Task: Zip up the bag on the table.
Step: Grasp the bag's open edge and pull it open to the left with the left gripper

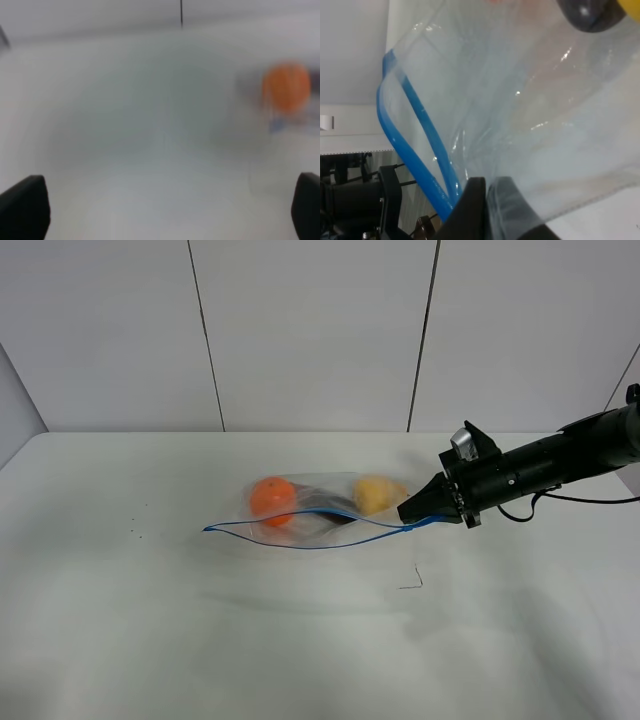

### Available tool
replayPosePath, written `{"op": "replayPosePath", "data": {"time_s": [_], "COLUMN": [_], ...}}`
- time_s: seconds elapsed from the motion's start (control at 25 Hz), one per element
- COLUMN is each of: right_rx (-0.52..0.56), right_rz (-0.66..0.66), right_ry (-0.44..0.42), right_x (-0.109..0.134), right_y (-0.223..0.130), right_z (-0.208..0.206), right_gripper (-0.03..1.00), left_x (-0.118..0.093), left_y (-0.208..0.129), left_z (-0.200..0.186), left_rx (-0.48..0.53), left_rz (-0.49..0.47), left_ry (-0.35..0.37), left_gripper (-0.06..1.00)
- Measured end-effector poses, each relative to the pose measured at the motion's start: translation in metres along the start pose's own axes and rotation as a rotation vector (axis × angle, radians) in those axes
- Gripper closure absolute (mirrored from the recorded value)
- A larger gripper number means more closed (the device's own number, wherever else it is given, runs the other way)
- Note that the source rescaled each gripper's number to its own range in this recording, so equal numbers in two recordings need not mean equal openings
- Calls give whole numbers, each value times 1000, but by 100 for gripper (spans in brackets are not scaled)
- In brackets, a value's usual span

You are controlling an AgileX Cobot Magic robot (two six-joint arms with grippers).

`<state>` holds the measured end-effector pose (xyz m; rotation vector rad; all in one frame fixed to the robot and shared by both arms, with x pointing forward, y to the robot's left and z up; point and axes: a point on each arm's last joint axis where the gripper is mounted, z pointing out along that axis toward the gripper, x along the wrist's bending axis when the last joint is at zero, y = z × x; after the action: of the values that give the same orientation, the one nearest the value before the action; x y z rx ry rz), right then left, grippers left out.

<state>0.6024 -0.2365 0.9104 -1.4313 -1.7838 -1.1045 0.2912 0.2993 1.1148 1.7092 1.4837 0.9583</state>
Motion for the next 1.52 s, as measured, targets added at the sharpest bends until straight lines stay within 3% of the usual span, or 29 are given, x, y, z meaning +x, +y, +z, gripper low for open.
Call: {"op": "replayPosePath", "data": {"time_s": [0.28, 0.6, 0.72, 0.8, 0.96, 1.16, 1.32, 1.52], "right_rx": [2, 2, 2, 2, 2, 2, 2, 2], "right_rz": [2, 3, 3, 3, 6, 12, 16, 25], "right_ry": [-1, -1, -1, -1, -1, -1, 0, 0], "right_x": [0, 0, 0, 0, 0, 0, 0, 0], "right_y": [0, 0, 0, 0, 0, 0, 0, 0], "right_z": [0, 0, 0, 0, 0, 0, 0, 0], "right_gripper": [93, 93, 93, 93, 93, 93, 93, 93], "left_x": [3, -24, -45, -63, -121, -209, -266, -304], "left_y": [81, 106, 108, 107, 100, 74, 40, 6], "left_z": [50, 68, 84, 100, 128, 139, 150, 169], "left_rx": [48, -114, -105, -68, -55, -164, -266, -325], "left_rz": [168, 461, 578, 664, 888, 1070, 1224, 1258], "left_ry": [-107, -199, -221, -219, -180, -111, -70, -91], "left_gripper": [-5, -4, -4, -4, -4, -4, -4, -4]}}
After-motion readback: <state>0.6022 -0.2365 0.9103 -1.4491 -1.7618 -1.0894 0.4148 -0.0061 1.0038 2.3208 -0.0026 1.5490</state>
